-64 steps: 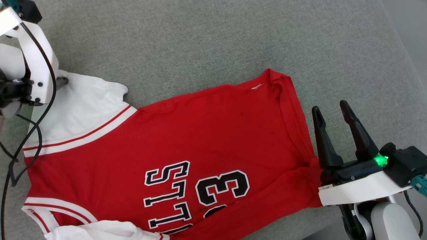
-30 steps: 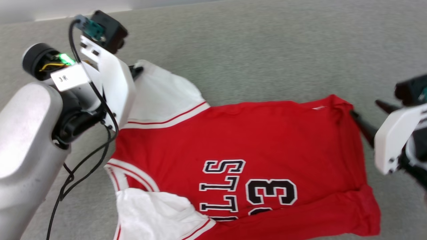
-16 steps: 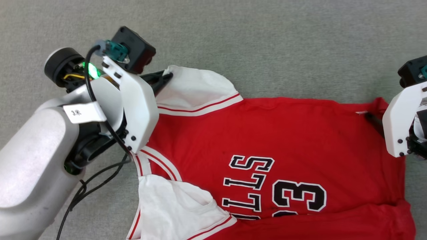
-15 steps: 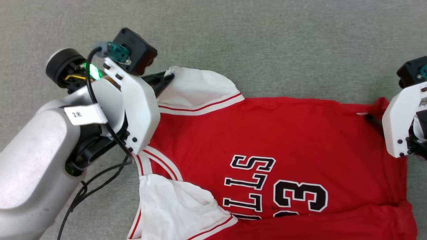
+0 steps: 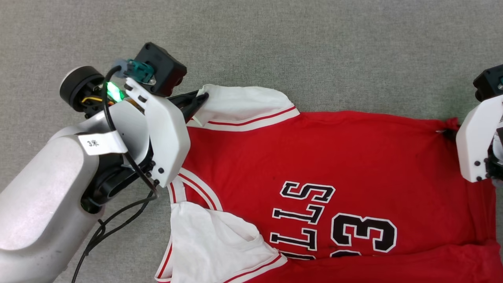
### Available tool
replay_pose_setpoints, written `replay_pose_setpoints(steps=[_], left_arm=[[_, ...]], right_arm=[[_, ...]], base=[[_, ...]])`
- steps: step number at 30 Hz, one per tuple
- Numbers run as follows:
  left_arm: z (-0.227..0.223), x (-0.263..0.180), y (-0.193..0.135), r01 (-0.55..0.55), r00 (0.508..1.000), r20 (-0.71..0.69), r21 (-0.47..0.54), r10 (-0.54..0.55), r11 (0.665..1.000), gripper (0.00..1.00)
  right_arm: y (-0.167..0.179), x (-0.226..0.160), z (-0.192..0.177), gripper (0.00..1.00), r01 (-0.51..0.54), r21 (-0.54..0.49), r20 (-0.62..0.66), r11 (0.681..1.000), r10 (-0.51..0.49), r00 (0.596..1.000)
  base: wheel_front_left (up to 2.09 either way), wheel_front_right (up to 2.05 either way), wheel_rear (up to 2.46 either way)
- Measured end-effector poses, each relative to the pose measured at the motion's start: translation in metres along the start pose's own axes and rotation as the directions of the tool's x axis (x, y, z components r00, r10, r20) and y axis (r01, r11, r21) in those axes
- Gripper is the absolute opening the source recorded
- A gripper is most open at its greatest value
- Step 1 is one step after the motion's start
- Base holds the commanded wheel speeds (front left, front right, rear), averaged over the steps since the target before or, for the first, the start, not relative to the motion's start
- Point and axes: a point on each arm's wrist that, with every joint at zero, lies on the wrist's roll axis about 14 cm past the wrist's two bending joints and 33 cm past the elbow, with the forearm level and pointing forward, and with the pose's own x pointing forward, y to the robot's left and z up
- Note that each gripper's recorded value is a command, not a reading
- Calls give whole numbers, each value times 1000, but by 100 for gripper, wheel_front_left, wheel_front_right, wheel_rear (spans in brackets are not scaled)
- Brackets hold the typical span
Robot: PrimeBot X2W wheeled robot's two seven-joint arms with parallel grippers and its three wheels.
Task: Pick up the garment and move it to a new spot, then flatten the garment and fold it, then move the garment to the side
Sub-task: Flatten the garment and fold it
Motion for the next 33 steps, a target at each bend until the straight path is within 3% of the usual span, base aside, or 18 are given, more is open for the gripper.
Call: replay_pose_setpoints(steps=[7, 19, 26, 33], left_arm=[[1, -8, 6, -41, 999, 29, -28, 42, 999, 0], [4, -46, -14, -58, 995, 82, -53, 62, 997, 0], [-16, -73, -37, -57, 997, 57, -75, 61, 996, 0], [-56, -97, -60, -58, 998, -18, -137, 56, 989, 0]], right_arm=[[1, -14, 15, 0, -21, 34, 118, 999, 16, 993], [4, -72, 25, 0, -66, 90, 351, 994, 30, 936], [15, -98, 1, 0, -115, 126, 422, 985, 52, 905], [23, -104, -51, 0, -147, 179, 370, 973, 72, 926]], base=[[0, 0, 0], [0, 0, 0], [0, 0, 0], [0, 0, 0]])
